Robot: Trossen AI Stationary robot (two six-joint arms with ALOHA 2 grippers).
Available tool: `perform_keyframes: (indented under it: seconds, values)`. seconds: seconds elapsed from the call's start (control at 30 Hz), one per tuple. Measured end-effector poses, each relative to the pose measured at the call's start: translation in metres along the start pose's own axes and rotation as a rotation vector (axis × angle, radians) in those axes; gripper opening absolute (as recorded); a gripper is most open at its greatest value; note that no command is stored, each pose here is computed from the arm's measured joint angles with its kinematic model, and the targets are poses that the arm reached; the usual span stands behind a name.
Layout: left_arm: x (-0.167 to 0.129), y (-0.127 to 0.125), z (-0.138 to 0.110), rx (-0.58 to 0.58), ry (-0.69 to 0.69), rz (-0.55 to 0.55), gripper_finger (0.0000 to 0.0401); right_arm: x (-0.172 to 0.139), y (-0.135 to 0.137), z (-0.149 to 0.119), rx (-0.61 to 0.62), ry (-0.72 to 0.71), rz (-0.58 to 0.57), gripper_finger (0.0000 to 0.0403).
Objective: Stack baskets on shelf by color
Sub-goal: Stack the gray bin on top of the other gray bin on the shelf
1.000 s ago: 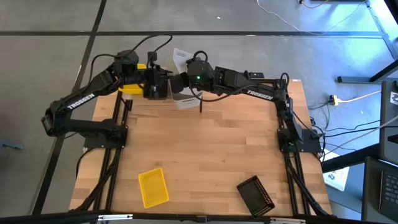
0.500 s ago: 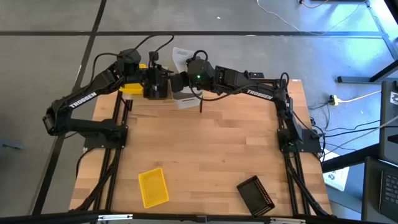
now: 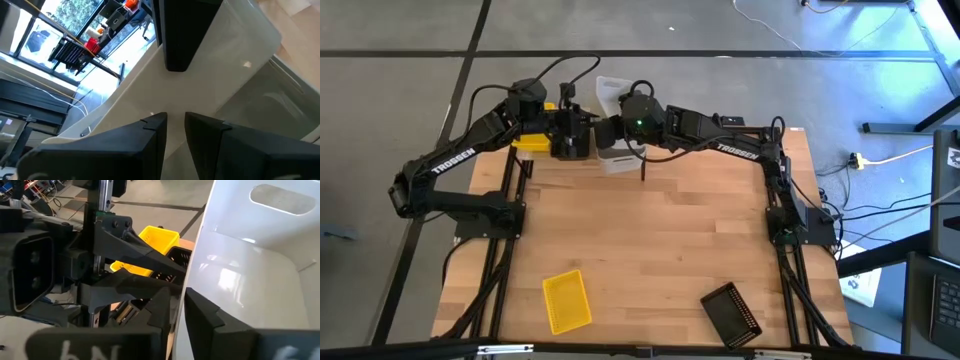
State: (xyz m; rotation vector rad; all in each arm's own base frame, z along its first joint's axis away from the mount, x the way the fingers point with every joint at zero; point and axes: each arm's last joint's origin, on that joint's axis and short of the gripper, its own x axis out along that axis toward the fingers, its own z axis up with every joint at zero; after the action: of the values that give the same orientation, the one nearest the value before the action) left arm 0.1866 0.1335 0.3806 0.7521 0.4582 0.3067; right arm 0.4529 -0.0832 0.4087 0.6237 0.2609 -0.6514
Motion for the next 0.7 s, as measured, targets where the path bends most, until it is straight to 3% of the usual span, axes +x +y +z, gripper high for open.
perform_keyframes:
  seconds: [0.7]
  values:
    - [0.0000,-0.0006,-0.0005,0.014,0.005,-0.006,0.0066,-0.0002,-0.0001,0.0037,0.005,-0.017,0.010,0.0064]
